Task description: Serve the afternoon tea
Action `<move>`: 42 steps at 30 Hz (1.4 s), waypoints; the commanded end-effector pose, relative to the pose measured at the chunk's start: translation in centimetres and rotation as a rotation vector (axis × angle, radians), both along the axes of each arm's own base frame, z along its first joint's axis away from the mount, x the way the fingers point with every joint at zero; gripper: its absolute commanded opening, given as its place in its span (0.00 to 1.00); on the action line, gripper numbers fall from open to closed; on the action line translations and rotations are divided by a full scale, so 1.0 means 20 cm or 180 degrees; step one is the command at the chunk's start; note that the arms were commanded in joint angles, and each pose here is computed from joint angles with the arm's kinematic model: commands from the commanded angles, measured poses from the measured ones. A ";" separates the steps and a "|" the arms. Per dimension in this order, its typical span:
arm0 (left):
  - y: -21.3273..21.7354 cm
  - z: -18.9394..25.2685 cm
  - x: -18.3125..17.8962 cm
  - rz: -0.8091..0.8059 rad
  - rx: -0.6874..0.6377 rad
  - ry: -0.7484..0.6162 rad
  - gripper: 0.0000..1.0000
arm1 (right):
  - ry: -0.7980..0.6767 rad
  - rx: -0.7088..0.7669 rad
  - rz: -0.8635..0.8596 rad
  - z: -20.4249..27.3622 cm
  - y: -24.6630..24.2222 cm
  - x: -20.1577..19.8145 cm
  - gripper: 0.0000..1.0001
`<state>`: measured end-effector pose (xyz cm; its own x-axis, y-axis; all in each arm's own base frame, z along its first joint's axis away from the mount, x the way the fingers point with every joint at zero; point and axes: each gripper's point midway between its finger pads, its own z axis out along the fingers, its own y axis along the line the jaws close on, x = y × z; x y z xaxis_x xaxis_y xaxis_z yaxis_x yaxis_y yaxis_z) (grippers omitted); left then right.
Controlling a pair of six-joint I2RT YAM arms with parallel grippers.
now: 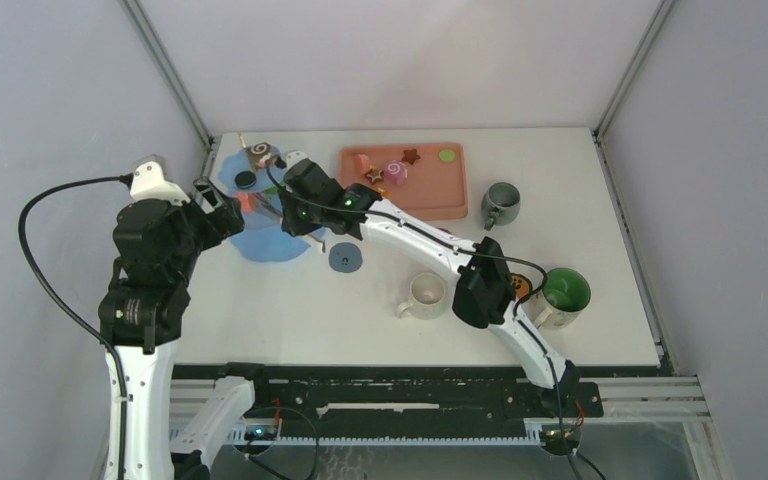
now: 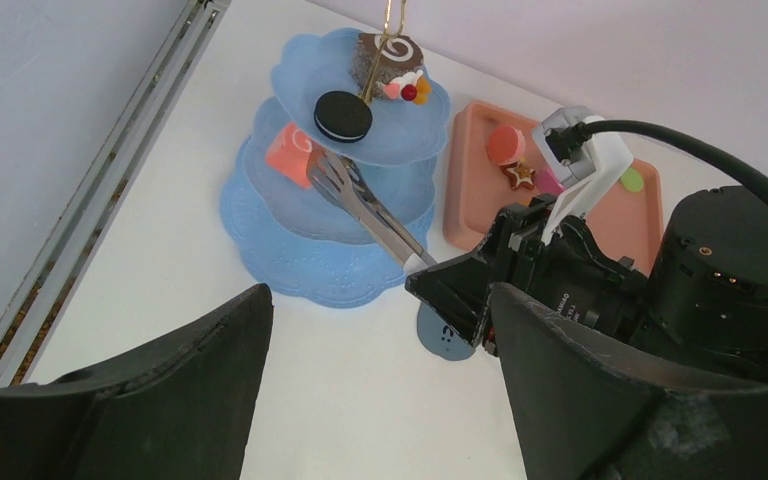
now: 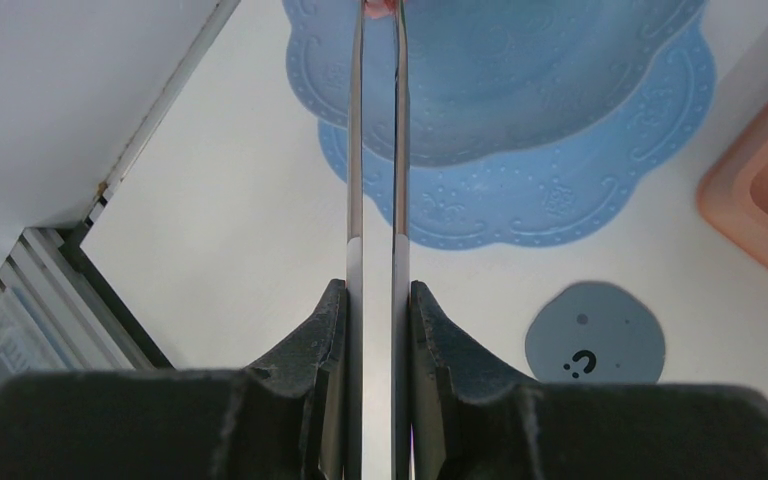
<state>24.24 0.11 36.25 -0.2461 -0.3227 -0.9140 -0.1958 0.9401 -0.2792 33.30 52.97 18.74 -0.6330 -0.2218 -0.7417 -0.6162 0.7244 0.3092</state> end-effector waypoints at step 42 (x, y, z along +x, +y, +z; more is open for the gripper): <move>0.00 0.08 0.02 -0.0018 -0.0019 -0.0172 0.84 | -0.0406 0.0584 -0.0116 0.49 -0.45 -0.26 0.40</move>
